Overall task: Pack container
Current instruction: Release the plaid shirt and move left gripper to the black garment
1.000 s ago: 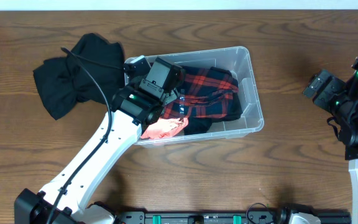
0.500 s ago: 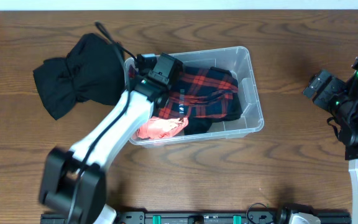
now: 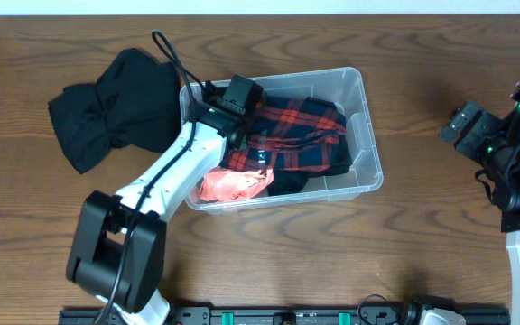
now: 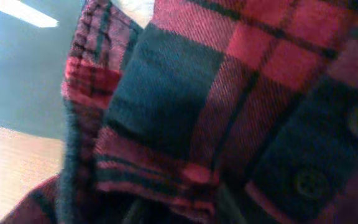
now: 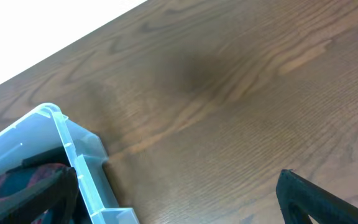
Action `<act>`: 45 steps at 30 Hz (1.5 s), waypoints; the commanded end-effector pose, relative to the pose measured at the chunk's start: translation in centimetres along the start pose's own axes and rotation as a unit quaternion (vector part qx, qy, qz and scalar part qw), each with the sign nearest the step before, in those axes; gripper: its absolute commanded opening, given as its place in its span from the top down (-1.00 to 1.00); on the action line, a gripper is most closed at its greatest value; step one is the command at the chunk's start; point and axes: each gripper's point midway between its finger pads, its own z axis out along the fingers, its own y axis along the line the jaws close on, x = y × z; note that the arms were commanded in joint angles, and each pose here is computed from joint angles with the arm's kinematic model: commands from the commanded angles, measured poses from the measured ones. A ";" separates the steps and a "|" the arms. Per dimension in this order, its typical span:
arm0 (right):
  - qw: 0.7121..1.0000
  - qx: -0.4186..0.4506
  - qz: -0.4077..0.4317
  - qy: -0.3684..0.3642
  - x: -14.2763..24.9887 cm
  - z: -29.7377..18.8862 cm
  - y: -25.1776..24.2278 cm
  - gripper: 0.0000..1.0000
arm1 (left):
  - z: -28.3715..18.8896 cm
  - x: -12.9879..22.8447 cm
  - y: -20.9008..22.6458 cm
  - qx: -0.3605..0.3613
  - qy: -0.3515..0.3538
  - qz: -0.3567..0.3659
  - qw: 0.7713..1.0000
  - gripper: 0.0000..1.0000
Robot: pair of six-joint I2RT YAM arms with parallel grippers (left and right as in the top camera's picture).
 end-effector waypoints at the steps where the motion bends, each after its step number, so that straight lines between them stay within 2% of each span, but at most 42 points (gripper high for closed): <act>1: 1.000 0.000 -0.003 -0.001 -0.1 0.0 -0.1 -0.99 | -5.1 -2.2 -0.4 0.058 -0.047 -0.003 0.997 0.03; 2: 1.000 0.000 -0.003 -0.001 -0.1 0.0 -0.1 -0.99 | -6.9 -3.0 0.1 0.067 -0.071 -0.012 0.995 -0.30; 3: 1.000 0.000 -0.003 -0.001 -0.1 0.0 -0.1 -0.98 | -8.5 -3.7 0.8 0.075 -0.091 -0.022 0.993 -0.54; 5: 1.000 0.000 -0.003 -0.001 -0.1 0.0 -0.1 -0.99 | -11.4 -4.9 2.6 0.085 -0.128 -0.047 0.987 -0.77; 8: 1.000 0.000 -0.003 -0.001 -0.1 0.0 -0.1 -0.98 | -14.5 -6.1 7.3 0.077 -0.171 -0.103 0.977 -0.85; 12: 1.000 0.000 -0.003 -0.001 -0.1 0.0 -0.1 -0.99 | -15.3 -5.9 15.8 0.022 -0.180 -0.197 0.963 -0.98; 15: 1.000 0.000 -0.003 -0.001 -0.1 0.0 -0.1 -0.99 | -13.4 -4.5 20.9 0.011 -0.137 -0.268 0.954 -0.98; 21: 1.000 0.000 -0.003 -0.001 -0.1 0.0 -0.1 -0.99 | -6.6 -1.0 28.0 0.073 -0.025 -0.382 0.921 -0.96; 27: 1.000 0.000 -0.003 -0.001 -0.1 0.0 -0.1 -0.98 | 1.0 2.8 33.1 0.128 0.046 -0.479 0.867 -0.96; 31: 1.000 0.000 -0.003 -0.001 -0.1 0.0 -0.1 -0.99 | 5.2 3.3 33.7 0.180 0.052 -0.494 0.849 -0.96; 37: 1.000 0.000 -0.003 -0.001 -0.1 0.0 -0.1 -0.98 | 10.0 2.6 33.1 0.240 0.040 -0.493 0.835 -0.96; 45: 1.000 0.000 -0.003 -0.001 -0.1 0.0 -0.1 -0.98 | 13.8 1.6 31.0 0.263 0.032 -0.464 0.845 -0.96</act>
